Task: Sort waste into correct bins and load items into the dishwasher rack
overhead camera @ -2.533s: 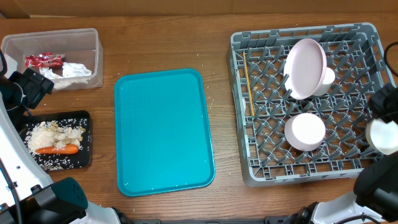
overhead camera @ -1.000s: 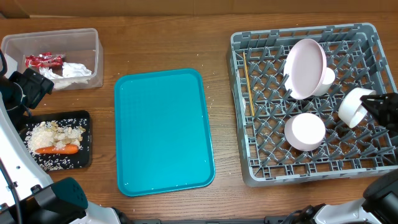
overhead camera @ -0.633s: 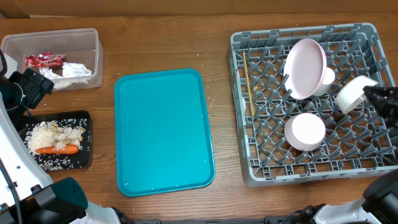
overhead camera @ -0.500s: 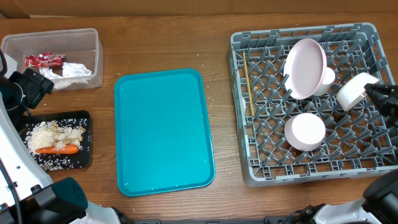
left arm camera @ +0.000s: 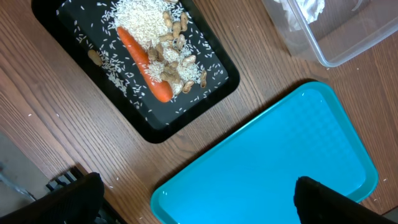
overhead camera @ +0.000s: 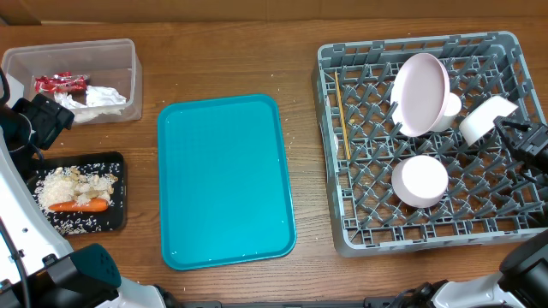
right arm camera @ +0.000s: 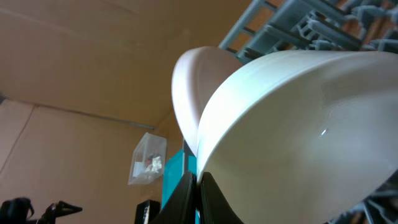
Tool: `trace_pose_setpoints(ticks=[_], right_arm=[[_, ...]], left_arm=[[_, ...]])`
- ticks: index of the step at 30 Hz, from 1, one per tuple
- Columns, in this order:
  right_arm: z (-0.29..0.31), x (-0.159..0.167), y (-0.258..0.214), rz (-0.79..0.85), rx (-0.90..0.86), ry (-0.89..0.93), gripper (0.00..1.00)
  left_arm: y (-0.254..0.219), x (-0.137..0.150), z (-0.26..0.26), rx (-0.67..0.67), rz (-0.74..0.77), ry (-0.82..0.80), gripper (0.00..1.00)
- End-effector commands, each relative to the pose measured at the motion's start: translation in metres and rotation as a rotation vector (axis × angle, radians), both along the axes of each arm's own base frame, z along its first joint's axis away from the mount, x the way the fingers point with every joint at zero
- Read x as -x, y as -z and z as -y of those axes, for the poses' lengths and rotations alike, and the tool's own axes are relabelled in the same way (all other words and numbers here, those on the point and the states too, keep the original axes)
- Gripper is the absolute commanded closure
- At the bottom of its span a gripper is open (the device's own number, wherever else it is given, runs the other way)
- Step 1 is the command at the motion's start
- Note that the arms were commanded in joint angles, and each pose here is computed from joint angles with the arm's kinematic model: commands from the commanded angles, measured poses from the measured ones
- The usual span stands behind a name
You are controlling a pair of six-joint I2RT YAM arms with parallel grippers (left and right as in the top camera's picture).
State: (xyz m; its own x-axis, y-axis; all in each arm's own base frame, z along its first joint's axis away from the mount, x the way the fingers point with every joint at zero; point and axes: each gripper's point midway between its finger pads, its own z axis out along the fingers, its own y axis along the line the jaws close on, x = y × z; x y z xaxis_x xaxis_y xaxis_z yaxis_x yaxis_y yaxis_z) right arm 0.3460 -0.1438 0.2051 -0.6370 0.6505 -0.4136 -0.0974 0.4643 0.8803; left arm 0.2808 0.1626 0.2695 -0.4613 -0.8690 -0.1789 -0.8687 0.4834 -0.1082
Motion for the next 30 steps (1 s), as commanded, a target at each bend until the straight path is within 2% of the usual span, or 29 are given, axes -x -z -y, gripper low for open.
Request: trace_pose_setpoints(ticks=[1, 11, 30], right_arm=[[-0.009, 0.001, -0.019, 0.113, -0.035, -0.032, 0.96], [-0.029, -0.014, -0.015, 0.135, 0.038, -0.105, 0.96], [-0.024, -0.019, 0.018, -0.004, 0.177, -0.081, 0.96]], left_arm=[[0.002, 0.000, -0.001, 0.000, -0.010, -0.009, 0.00], [0.002, 0.000, -0.001, 0.000, -0.010, -0.009, 0.00], [0.002, 0.000, -0.001, 0.001, -0.011, -0.009, 0.00]])
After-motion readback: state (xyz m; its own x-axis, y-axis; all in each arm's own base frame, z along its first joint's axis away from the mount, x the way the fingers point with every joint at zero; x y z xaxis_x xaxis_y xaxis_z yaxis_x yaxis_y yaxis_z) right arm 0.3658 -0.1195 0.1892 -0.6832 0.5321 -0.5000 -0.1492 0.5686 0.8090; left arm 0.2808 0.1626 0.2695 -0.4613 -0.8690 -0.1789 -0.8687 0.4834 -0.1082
